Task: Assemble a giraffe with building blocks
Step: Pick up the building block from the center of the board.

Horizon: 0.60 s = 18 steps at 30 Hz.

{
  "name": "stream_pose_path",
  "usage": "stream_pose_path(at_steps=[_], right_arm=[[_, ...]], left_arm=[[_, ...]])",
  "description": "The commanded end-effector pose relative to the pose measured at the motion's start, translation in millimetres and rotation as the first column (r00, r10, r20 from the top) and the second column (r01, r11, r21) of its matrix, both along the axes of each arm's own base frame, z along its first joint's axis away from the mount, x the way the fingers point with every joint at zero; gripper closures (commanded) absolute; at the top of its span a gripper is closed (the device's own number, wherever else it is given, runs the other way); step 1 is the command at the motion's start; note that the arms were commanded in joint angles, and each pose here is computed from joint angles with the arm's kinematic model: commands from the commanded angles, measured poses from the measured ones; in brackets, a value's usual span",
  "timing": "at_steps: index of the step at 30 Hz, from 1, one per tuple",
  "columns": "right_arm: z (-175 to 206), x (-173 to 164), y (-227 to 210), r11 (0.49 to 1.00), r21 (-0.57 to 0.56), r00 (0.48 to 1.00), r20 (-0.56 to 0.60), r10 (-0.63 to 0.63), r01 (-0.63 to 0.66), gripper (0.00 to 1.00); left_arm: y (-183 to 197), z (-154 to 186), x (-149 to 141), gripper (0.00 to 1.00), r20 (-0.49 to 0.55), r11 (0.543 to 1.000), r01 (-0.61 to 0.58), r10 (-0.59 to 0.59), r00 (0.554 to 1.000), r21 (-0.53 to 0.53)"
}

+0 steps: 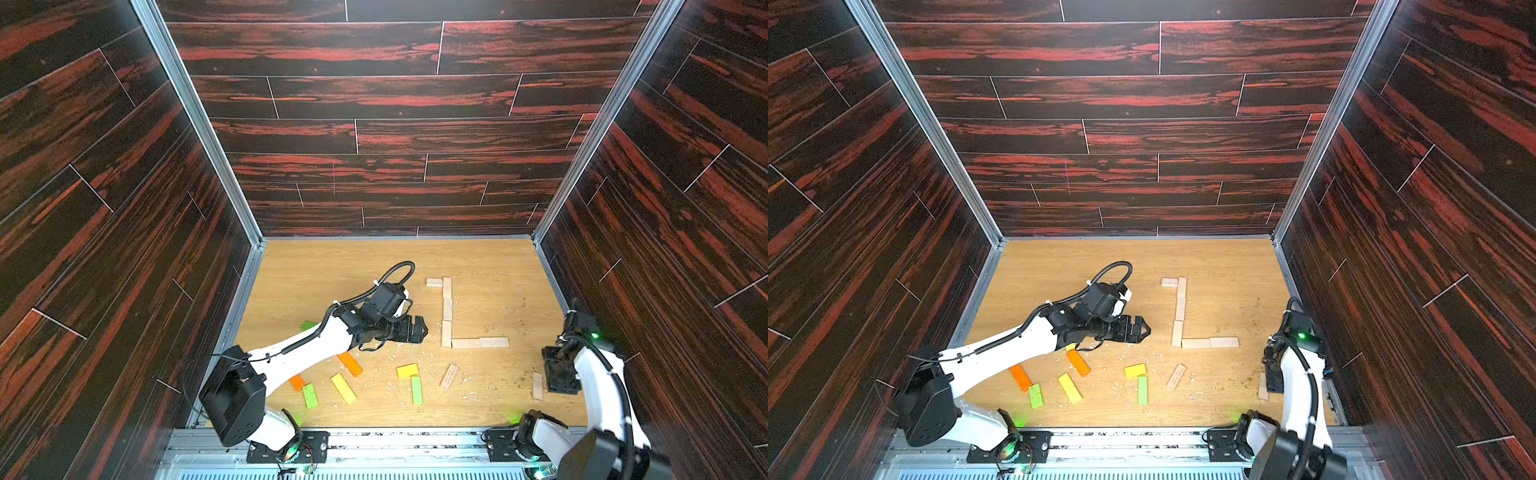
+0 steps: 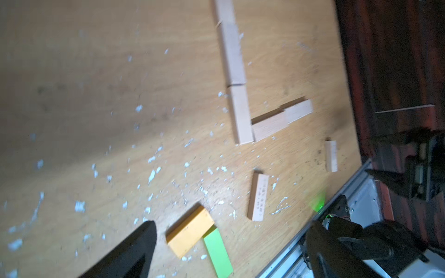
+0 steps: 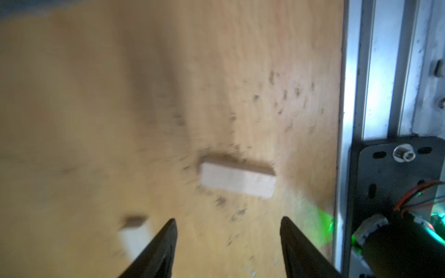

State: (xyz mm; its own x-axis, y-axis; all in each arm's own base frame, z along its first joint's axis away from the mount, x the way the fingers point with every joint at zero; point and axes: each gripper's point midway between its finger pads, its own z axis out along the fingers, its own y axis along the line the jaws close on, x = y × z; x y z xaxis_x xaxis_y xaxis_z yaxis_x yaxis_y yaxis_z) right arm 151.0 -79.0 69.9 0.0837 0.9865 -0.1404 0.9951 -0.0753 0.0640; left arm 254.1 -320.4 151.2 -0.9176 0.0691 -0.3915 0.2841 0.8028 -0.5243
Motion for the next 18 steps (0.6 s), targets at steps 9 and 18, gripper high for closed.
stream_pose_path(at_steps=[9, 18], right_arm=[[-45.4, 4.4, -16.0, 0.978, 0.021, 0.956, -0.211, 0.206, -0.206, 0.32], [-51.1, 20.7, -16.5, 0.935, -0.001, 0.922, -0.167, 0.35, -0.355, 0.33]], left_arm=[[-0.4, -10.3, -0.3, 0.0, -0.062, 0.995, -0.075, 0.079, 0.995, 0.063], [-4.6, -12.4, 2.4, 0.0, -0.043, 0.997, -0.05, 0.053, 0.998, 0.061]])
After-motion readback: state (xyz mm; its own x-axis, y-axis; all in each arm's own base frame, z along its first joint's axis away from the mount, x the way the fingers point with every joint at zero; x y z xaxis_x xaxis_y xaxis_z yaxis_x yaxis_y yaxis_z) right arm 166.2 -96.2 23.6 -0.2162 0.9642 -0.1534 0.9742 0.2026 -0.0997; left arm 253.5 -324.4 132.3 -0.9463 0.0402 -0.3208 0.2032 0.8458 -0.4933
